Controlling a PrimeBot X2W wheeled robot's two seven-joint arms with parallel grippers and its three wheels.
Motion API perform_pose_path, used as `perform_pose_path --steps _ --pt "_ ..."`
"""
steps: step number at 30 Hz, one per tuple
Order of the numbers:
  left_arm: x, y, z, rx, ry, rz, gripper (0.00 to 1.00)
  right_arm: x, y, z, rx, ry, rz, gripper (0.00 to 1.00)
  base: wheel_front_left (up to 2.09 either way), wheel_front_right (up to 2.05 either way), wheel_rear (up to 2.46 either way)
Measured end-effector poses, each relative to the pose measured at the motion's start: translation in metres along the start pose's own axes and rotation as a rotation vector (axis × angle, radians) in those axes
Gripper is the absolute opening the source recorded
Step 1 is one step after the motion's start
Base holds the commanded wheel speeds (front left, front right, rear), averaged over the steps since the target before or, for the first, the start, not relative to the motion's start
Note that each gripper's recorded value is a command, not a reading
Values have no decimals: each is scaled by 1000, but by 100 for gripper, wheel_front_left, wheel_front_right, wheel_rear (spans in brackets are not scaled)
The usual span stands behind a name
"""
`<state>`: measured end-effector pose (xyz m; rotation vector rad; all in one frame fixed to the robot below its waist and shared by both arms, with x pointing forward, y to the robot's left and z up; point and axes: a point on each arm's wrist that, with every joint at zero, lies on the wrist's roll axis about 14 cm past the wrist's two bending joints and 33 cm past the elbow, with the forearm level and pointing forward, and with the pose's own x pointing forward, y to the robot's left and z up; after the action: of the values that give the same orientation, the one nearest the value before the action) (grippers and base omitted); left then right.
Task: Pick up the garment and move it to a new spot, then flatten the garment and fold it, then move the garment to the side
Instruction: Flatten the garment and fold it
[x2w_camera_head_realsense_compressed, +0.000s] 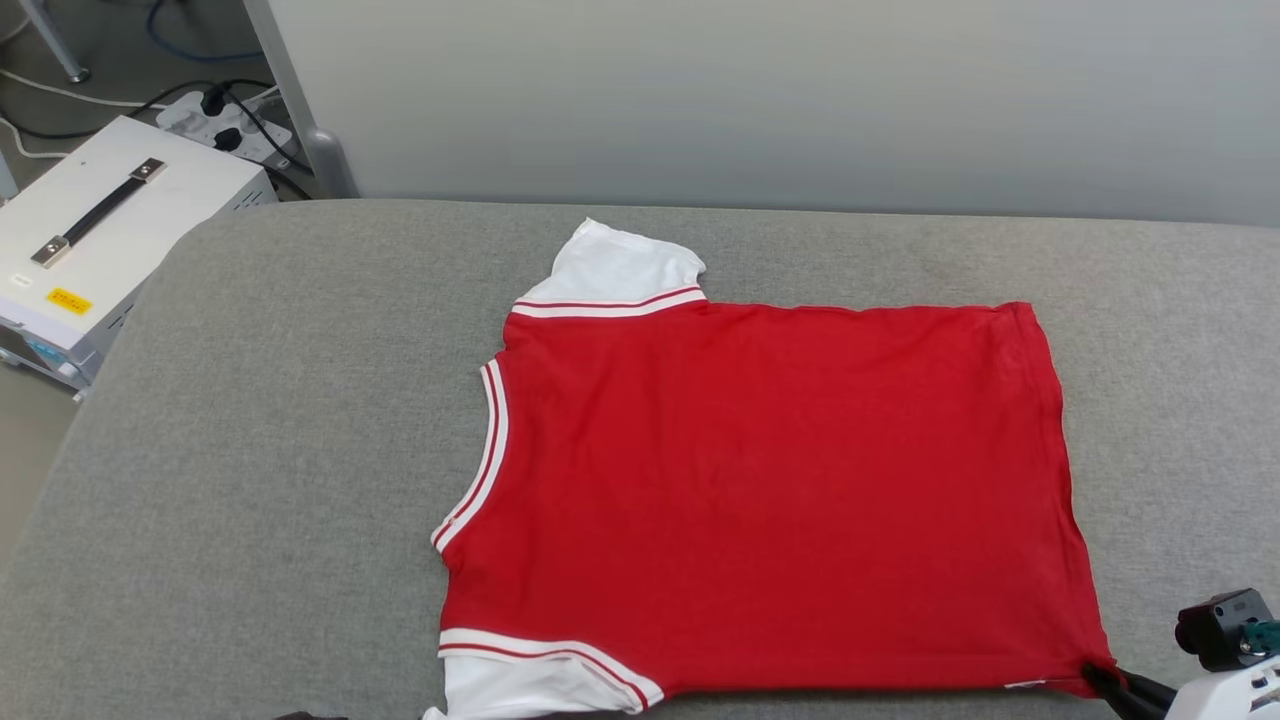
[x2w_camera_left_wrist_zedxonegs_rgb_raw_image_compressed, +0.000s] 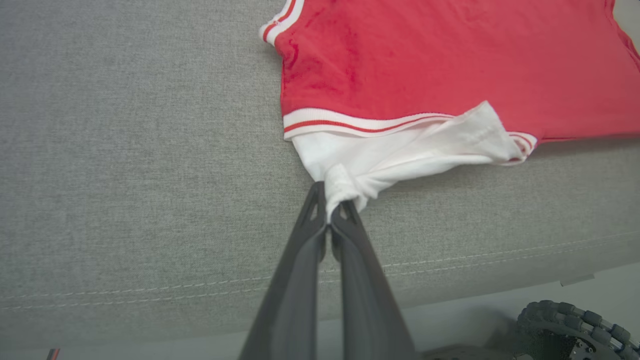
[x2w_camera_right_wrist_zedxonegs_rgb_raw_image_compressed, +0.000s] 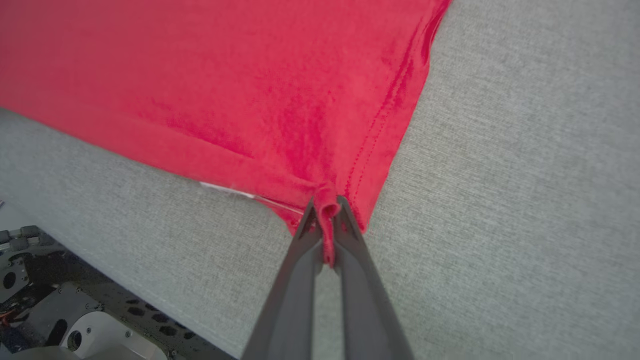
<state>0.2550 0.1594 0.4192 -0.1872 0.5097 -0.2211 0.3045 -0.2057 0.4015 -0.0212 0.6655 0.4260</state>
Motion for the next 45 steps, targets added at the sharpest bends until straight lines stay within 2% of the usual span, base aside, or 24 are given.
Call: perform_pose_path --steps 7,16,24,32,37,41,42,43,44,45 --pt "18 4 27 81 -40 -31 0 4 5 25 3 -36 1 0 0 0 0" --pt "76 2 92 218 -123 -106 0 25 -9 81 5 -116 -28 0 0 0 0" --pt "127 13 116 289 -116 -133 0 51 -30 100 -1 -96 -56 0 0 0 0" --pt "168 26 95 284 -26 -135 0 84 -45 90 15 -14 -65 0 0 0 0" --pt "178 35 59 251 66 -130 0 98 -48 68 18 60 -66 0 0 0 0" --pt "180 39 51 223 74 -127 0 100 -48 65 27 54 -67 0 0 0 0" --pt "180 38 51 218 71 -127 18 99 -48 65 27 50 -68 0 0 0 0" --pt "179 38 52 214 65 -124 98 99 -47 67 31 40 -67 19 0 0 0" --pt "178 39 54 216 54 -119 100 98 -47 70 34 26 -67 68 0 0 0" --pt "177 40 55 218 49 -115 100 97 -46 72 32 14 -68 100 0 0 0"
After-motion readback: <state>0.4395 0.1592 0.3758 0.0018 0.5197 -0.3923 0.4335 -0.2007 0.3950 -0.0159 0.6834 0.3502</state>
